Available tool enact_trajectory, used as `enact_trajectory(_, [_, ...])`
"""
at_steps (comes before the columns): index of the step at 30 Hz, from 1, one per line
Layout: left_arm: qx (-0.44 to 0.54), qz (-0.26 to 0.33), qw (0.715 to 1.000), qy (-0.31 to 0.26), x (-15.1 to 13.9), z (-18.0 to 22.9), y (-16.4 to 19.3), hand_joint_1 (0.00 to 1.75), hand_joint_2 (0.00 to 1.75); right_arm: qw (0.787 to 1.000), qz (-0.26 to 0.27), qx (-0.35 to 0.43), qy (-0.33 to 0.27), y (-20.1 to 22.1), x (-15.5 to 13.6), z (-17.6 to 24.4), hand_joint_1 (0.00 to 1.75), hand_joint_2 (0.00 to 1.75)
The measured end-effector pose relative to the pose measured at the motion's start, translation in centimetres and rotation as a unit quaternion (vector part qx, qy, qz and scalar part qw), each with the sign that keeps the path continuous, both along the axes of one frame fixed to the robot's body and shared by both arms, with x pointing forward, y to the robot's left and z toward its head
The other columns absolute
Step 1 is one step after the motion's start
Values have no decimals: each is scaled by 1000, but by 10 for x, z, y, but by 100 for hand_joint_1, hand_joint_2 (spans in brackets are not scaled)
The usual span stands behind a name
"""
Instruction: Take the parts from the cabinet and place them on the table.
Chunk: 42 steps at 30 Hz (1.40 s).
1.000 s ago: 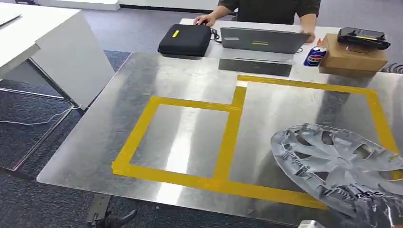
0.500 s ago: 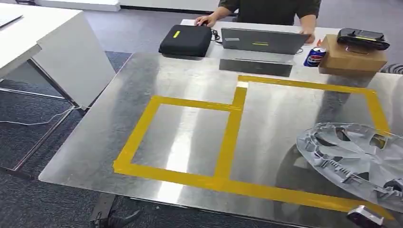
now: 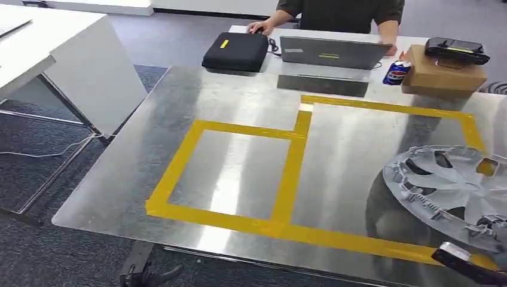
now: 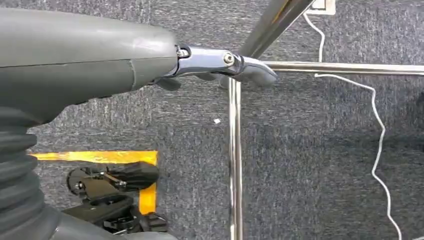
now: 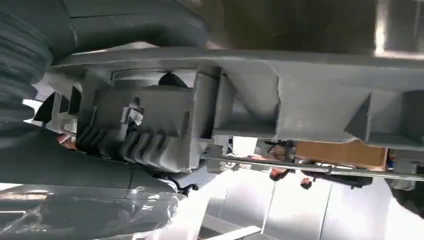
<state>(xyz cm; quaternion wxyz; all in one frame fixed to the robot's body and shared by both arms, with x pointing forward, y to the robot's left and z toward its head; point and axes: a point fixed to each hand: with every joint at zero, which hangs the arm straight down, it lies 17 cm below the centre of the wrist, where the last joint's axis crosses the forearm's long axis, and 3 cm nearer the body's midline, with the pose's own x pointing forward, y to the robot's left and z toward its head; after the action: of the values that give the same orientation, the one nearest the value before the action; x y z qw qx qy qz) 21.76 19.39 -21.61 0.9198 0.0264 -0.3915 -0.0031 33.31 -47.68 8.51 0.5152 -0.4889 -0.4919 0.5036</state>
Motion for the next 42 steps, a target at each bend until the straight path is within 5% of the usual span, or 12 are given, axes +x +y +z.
enact_trajectory(25, [-4, -48, 999, 2, 2, 3, -24, 0, 175, 993, 116, 20, 26, 120, 62, -58, 175, 175])
enact_trajectory(42, [-17, -56, 998, -10, 5, 7, -29, 0, 175, 994, 92, 45, 21, 118, 66, -64, 175, 175])
